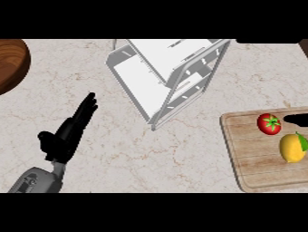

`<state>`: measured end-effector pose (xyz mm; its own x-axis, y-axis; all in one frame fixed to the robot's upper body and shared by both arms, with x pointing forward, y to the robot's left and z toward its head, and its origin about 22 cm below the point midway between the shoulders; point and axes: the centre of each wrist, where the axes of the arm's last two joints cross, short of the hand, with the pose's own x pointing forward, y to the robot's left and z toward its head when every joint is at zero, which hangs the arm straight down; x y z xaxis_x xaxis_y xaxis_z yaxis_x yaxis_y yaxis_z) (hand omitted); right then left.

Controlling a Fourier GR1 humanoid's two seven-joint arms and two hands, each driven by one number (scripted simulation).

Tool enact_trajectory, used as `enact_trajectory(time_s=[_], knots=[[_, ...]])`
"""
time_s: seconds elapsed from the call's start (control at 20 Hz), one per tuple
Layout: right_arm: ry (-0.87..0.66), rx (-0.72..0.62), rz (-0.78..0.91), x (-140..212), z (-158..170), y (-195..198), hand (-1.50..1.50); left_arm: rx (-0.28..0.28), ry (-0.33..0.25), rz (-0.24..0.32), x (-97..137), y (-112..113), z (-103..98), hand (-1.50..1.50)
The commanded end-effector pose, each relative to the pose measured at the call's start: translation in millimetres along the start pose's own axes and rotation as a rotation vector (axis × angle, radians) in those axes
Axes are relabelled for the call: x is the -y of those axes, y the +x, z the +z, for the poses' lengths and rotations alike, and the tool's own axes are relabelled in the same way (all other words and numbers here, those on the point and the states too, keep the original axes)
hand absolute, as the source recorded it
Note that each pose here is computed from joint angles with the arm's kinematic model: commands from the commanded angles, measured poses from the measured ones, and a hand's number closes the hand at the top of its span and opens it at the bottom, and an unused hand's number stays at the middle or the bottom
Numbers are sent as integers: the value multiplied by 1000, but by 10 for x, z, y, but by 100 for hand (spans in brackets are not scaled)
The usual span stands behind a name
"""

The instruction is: Pick the lemon from the cutting board and place it in the tiered basket

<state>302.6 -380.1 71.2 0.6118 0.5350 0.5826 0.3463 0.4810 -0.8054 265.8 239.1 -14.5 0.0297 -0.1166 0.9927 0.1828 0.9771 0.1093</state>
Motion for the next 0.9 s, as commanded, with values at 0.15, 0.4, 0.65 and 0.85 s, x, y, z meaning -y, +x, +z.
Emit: enact_trajectory(time_s=[0.15,0.4,0.65,0.85], knots=[[211,-175,400,278,199,529,-150,-17,-2,11,-8,-67,41,0],[261,-226,461,333,665,1145,-150,6,-5,3,-22,-93,7,0],[241,-285,446,387,677,1193,-150,-10,-23,31,-60,42,-13,0],[157,-307,491,277,643,1060,-150,4,-8,22,63,37,-124,0]])
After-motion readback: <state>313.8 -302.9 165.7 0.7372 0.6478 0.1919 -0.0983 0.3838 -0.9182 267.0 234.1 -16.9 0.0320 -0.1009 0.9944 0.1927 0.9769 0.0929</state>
